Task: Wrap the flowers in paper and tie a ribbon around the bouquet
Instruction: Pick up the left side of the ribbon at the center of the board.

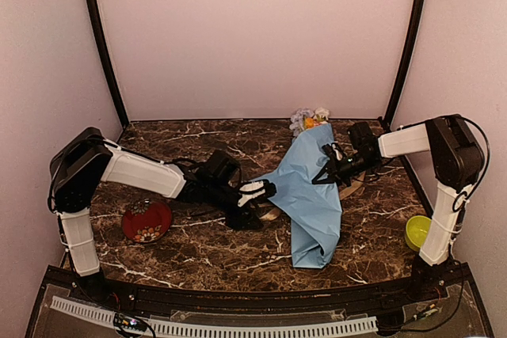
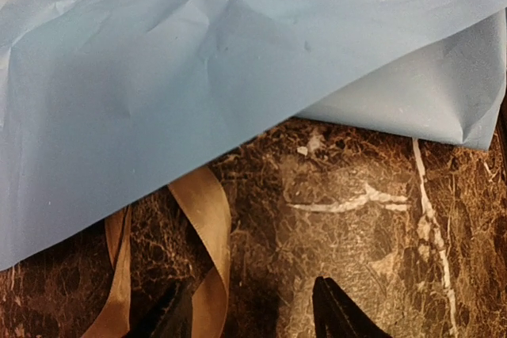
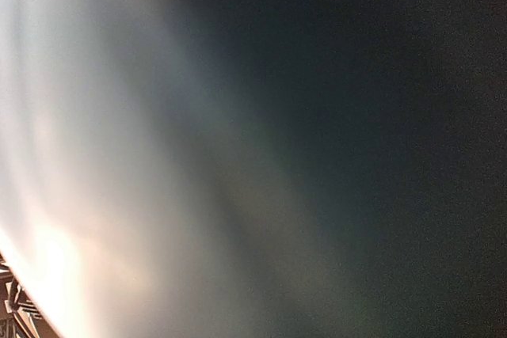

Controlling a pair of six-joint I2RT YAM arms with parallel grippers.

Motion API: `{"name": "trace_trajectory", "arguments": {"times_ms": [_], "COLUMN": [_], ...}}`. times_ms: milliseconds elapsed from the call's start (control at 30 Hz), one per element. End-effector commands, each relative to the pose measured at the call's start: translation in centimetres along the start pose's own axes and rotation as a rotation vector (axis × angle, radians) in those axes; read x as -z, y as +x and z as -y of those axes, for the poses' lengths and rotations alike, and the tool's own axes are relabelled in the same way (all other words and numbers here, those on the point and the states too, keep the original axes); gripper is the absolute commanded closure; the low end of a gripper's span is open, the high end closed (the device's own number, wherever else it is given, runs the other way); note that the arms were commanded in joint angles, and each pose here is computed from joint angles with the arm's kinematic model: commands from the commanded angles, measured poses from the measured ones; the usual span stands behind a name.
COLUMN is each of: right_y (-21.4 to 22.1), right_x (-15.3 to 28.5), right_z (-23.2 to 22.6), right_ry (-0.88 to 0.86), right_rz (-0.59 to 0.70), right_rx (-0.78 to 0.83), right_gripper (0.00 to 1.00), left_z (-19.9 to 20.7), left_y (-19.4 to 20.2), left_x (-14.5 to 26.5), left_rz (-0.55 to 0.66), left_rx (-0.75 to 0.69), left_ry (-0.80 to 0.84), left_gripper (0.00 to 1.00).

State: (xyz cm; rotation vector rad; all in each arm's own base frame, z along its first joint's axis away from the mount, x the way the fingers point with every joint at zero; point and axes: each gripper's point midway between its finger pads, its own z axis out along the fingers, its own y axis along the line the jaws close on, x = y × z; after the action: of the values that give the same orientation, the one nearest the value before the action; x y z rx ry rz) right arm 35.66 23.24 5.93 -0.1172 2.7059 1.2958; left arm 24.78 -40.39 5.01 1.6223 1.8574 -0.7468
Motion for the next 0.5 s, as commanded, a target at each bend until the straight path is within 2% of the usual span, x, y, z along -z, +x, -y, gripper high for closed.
{"name": "trace_trajectory", "arguments": {"times_ms": [0,133,333,367,467], "right_y": [-0.1,0.0,-0.1,-0.1,-0.3], "right_x": [0.8,0.7,0.7,0.7,0.7], "right_z": [-1.0,-0.9,-0.9,-1.0,-1.2], "right_ry": [-0.019,-0.019,-0.022,-0.024,-0.032], "right_rz": [0.016,0.015,0.016,0.016,0.018], "right_rx": [0.037,0.034,0.032,0.033,0.035], "right_gripper": [1.00,1.00,1.00,1.00,1.00], "left_z": [-1.2,-2.4,-2.2,-2.2,-2.0], "left_y": [1.3,1.5,1.5,1.5,1.5], "left_x": [-0.3,-1.0,-1.7,-1.8,-1.7], "left_rz": [-0.043,-0.059,-0.044,-0.045,-0.041], "left_rx": [0.019,0.022,0.033,0.035,0.041], "left_ry": [-0.066,-0.112,-0.088,-0.089,-0.086], "left_gripper": [0.46,0.46,0.47,0.49,0.69]}}
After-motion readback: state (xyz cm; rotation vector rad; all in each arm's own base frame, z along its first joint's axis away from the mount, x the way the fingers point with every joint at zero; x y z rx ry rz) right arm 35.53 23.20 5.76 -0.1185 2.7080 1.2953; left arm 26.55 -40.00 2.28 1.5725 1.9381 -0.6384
